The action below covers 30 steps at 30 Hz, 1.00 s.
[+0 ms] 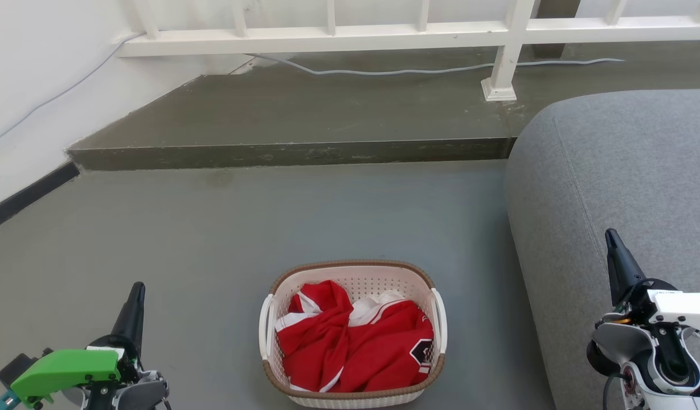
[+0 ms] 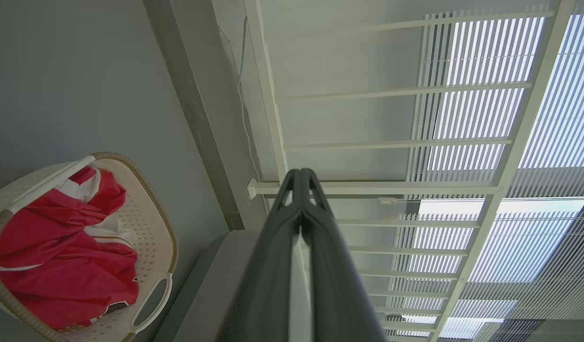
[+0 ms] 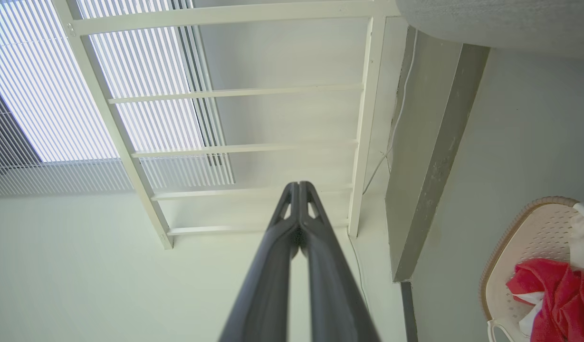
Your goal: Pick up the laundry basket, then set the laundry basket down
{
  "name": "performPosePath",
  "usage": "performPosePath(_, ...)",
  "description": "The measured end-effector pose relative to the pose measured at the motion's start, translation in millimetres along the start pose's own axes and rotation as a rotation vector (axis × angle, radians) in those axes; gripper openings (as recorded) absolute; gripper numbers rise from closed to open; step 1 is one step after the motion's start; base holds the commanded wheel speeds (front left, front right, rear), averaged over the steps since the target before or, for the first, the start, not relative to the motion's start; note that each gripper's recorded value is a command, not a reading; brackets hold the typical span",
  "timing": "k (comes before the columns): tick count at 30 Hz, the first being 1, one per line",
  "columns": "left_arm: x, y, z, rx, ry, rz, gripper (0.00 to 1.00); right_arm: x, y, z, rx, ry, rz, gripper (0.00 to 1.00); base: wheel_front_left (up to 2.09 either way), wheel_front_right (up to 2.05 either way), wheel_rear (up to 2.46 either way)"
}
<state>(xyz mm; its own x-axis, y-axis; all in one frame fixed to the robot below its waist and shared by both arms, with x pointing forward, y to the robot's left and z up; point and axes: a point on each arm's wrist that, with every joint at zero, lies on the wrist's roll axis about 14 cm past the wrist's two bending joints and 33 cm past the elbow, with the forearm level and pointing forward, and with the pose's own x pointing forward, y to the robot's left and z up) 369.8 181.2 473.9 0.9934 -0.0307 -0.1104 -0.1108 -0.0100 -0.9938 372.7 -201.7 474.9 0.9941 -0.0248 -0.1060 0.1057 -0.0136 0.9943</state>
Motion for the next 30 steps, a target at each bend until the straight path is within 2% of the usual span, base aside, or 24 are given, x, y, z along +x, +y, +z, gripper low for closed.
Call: performPosePath(30, 1.8, -0.8, 2.4, -0.007, -0.005, -0.004, 0.0, 0.5, 0.5, 1.8, 0.007, -0.004, 0.001, 0.0, 0.0, 0.0, 0.0)
